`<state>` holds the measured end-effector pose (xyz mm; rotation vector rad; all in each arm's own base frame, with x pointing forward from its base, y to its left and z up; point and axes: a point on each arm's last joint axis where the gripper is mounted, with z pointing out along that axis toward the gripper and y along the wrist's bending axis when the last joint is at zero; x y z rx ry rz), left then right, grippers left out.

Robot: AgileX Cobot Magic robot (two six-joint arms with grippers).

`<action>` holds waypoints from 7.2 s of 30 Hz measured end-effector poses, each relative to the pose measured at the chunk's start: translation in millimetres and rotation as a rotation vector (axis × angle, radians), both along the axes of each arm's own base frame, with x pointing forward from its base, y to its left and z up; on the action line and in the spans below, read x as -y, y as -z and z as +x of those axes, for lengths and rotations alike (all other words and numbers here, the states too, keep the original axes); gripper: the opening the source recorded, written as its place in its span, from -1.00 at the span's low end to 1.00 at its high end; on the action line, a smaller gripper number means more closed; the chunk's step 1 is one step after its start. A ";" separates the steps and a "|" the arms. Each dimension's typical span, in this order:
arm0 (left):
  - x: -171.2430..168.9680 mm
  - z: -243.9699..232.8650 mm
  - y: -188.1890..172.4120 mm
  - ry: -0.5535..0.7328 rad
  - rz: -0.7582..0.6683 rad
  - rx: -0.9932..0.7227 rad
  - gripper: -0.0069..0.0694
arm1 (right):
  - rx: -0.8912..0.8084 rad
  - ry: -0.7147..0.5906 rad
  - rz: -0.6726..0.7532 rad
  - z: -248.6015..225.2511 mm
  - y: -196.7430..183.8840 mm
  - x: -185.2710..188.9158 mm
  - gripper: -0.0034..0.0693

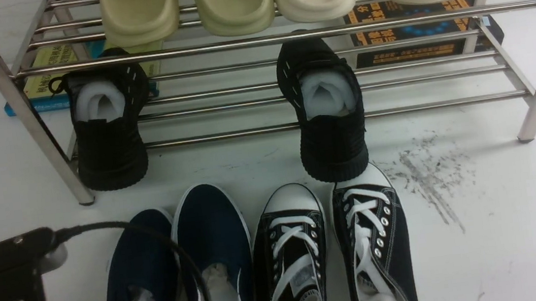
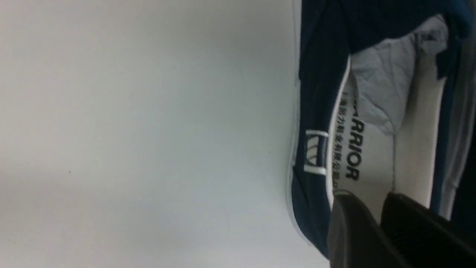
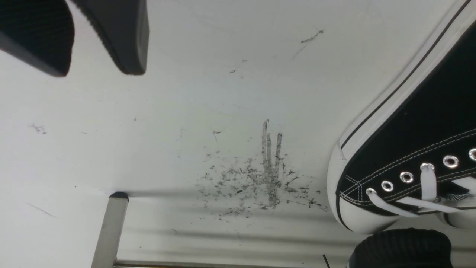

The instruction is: Take the shoes off the shelf with your hand on the white table.

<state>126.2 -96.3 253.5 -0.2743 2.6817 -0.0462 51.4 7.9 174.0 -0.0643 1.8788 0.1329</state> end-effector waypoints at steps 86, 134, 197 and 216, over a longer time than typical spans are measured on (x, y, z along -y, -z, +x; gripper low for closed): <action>14.4 30.7 -62.0 -0.041 0.090 0.128 -0.17 | 0.000 0.000 -0.001 0.0 0.0 0.0 -0.25; -43.6 -75.0 -5.5 0.729 -0.428 0.952 -0.76 | 0.000 0.000 0.000 0.0 0.0 0.0 -0.25; -97.5 -75.4 80.8 -0.030 -0.060 0.789 -0.63 | 0.000 0.000 0.000 0.0 0.0 0.0 -0.25; -97.5 -75.3 80.7 -0.030 -0.060 0.790 -0.60 | 0.000 0.000 0.000 0.0 0.0 0.0 -0.25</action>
